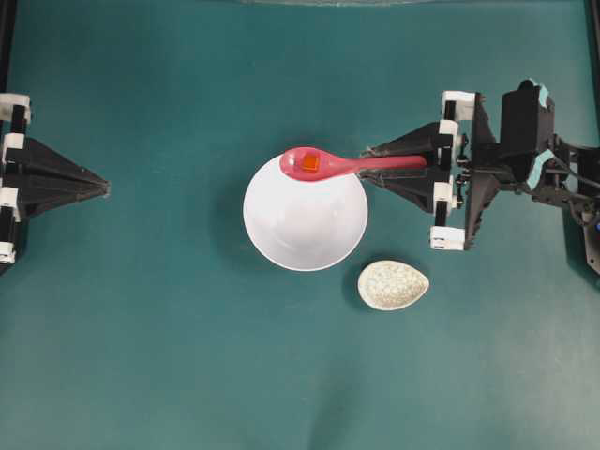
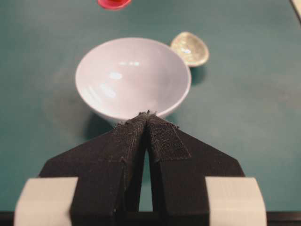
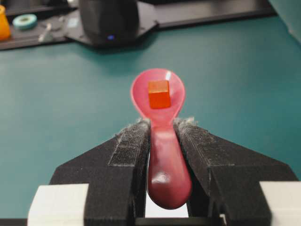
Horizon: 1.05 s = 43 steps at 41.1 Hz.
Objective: Grip the spoon and scoop the red block from the bowl with right arm.
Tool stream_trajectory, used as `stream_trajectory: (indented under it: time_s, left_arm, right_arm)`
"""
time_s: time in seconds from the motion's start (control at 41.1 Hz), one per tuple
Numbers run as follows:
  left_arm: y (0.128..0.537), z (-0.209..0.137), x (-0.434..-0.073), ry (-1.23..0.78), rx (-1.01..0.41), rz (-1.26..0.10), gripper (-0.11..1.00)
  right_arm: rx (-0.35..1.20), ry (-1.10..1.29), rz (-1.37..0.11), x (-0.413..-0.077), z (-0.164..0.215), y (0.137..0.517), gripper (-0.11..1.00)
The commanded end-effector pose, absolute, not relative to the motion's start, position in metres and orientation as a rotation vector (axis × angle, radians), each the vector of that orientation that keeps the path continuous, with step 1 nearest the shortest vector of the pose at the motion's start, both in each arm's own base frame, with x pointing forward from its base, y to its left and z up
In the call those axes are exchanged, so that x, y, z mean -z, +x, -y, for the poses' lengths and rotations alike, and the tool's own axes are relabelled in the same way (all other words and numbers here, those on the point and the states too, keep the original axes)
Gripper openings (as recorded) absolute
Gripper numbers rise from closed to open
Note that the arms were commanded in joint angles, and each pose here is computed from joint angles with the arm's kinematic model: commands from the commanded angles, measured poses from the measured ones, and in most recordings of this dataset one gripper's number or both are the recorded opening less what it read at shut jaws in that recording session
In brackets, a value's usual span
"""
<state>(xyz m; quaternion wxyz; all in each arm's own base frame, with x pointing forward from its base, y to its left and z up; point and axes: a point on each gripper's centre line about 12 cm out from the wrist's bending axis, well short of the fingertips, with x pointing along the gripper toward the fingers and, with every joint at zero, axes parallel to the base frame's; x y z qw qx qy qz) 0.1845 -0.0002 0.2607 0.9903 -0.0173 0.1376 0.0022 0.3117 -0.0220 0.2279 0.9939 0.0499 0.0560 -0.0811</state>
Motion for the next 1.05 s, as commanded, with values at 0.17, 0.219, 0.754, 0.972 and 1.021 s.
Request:
stream_trajectory:
  time_s: [0.17, 0.219, 0.754, 0.972, 1.021]
  left_arm:
    - [0.1879, 0.0004, -0.2715, -0.033, -0.002, -0.247, -0.01]
    - [0.1879, 0.0002, -0.2715, -0.035, -0.004, -0.247, -0.01]
    - [0.1872, 0.0001, -0.2721, -0.024, -0.003, -0.245, -0.01]
    - [0.1877, 0.0001, -0.2698, -0.021, -0.002, -0.250, -0.01]
    - [0.1879, 0.0004, -0.2695, -0.019, -0.001, -0.252, -0.01]
  right_arm:
    - [0.161, 0.102, -0.065, -0.2427, 0.0222, 0.3152, 0.25]
    - [0.161, 0.102, -0.065, -0.2427, 0.0222, 0.3152, 0.25]
    - [0.163, 0.105, -0.069, -0.2414, 0.0227, 0.3146, 0.25]
    - [0.162, 0.111, -0.069, -0.2414, 0.0223, 0.3146, 0.25]
    - [0.163, 0.117, -0.068, -0.2414, 0.0223, 0.3146, 0.25]
